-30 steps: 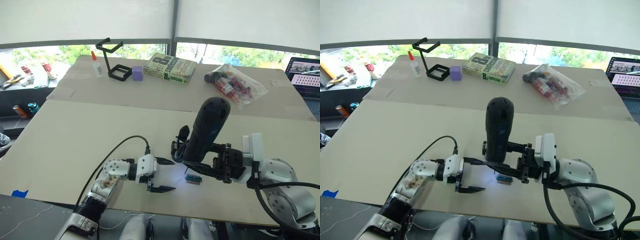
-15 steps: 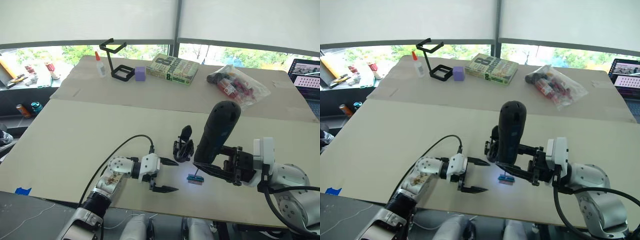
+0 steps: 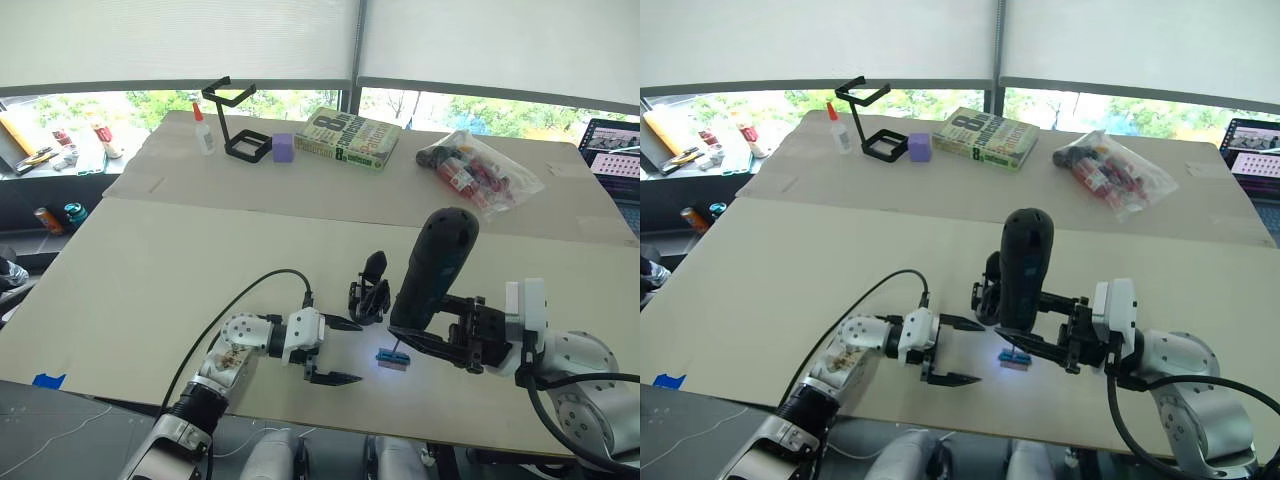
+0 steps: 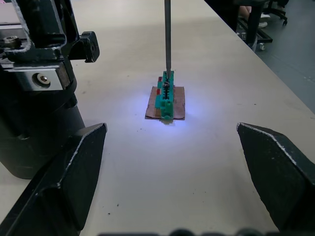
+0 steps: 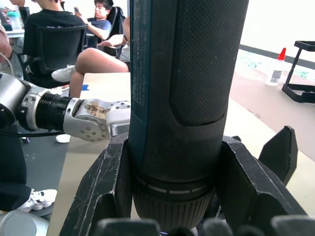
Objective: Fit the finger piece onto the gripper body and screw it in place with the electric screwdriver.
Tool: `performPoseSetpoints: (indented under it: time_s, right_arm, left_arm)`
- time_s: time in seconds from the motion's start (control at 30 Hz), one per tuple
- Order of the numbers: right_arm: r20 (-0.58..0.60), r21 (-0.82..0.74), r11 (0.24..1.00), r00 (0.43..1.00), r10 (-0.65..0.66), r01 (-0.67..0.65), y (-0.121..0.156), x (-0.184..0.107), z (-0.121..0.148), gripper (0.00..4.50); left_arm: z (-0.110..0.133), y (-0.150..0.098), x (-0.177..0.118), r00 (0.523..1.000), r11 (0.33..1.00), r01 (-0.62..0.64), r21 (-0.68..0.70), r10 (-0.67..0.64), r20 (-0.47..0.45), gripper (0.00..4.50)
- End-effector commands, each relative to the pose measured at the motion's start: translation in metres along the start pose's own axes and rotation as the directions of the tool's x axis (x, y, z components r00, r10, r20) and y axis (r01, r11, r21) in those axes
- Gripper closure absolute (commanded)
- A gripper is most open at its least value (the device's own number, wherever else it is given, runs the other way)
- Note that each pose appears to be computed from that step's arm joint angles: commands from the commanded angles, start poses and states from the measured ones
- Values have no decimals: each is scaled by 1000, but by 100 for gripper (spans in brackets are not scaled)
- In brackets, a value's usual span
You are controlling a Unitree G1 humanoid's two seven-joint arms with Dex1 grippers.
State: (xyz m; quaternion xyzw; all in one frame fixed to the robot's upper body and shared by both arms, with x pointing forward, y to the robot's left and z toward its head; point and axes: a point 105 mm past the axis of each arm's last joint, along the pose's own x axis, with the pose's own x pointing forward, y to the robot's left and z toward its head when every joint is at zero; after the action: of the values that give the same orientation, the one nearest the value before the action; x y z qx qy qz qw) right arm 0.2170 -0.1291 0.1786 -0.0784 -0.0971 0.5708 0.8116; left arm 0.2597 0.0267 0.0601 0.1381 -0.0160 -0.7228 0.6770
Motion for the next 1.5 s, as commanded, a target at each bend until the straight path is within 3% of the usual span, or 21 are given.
performPoseSetpoints:
  time_s: [0.03, 0.67, 1.2, 1.5]
  right_arm:
    - [36, -74, 997, 999, 4, -2, 0, -1, 13, 257]
    - [21, -73, 997, 1000, -15, 16, -1, -4, 8, 257]
    - [5, -59, 998, 1000, -17, 17, -2, -4, 5, 257]
    - [-8, -55, 998, 1000, -15, 14, -2, -6, 4, 257]
  left_arm:
    - [-22, -19, 11, 997, 996, 53, -75, -57, -52, 4]
    - [-25, -21, 12, 997, 995, 57, -78, -61, -54, 4]
    - [-62, -34, 23, 995, 993, 41, -112, -50, -81, 4]
    - [-66, -38, 16, 994, 986, 66, -154, -77, -72, 4]
